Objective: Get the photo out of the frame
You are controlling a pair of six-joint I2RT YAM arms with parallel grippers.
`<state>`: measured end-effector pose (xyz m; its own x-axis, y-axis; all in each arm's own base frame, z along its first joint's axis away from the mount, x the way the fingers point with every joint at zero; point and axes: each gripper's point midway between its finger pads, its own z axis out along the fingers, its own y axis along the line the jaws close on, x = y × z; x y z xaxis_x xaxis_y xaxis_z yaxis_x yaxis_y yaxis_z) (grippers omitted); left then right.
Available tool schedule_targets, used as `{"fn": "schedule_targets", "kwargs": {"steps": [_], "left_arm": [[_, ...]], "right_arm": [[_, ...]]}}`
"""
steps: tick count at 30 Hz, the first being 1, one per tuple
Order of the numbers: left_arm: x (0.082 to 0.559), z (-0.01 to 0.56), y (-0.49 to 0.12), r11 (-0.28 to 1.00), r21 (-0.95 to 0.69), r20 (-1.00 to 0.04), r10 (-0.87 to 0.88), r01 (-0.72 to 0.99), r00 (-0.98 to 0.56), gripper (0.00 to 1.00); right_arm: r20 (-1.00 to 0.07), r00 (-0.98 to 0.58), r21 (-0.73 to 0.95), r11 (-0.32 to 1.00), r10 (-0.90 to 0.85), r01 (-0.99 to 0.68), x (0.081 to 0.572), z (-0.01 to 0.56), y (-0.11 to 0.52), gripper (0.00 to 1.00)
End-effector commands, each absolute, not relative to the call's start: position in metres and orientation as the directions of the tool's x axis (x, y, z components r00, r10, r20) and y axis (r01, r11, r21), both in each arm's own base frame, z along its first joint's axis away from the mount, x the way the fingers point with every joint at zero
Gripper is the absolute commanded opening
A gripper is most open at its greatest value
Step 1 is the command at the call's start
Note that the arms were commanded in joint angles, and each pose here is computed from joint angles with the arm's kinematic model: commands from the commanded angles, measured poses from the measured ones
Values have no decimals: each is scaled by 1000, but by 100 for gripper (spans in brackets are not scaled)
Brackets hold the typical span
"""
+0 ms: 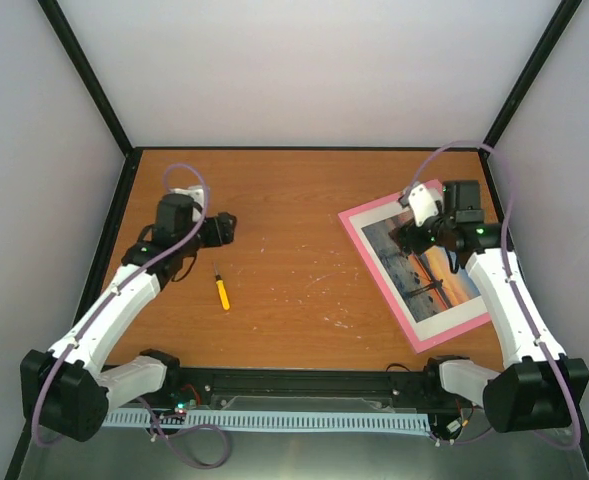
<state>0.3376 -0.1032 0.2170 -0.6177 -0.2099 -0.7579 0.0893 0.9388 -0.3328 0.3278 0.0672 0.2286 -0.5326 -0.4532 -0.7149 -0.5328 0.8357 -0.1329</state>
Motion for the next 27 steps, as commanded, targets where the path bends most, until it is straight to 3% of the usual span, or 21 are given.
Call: {"fn": "schedule_targets", "kwargs": {"steps": [1, 10, 18, 27], "left_arm": [[315, 209, -147, 902, -362, -734, -120, 235, -668, 78], [281, 183, -196, 830, -434, -678, -45, 350, -734, 71], [270, 157, -202, 821, -452, -647, -33, 349, -762, 70], [271, 151, -196, 844, -403, -672, -11, 353, -740, 71]], "right_arm": [[-616, -518, -85, 704, -593, -705, 284, 188, 94, 84], [-422, -513, 19, 558, -748, -830, 238, 120, 122, 60], [-303, -578, 30, 598, -758, -801, 237, 76, 114, 48], [-264, -625, 69, 632, -734, -772, 253, 55, 120, 38]]}}
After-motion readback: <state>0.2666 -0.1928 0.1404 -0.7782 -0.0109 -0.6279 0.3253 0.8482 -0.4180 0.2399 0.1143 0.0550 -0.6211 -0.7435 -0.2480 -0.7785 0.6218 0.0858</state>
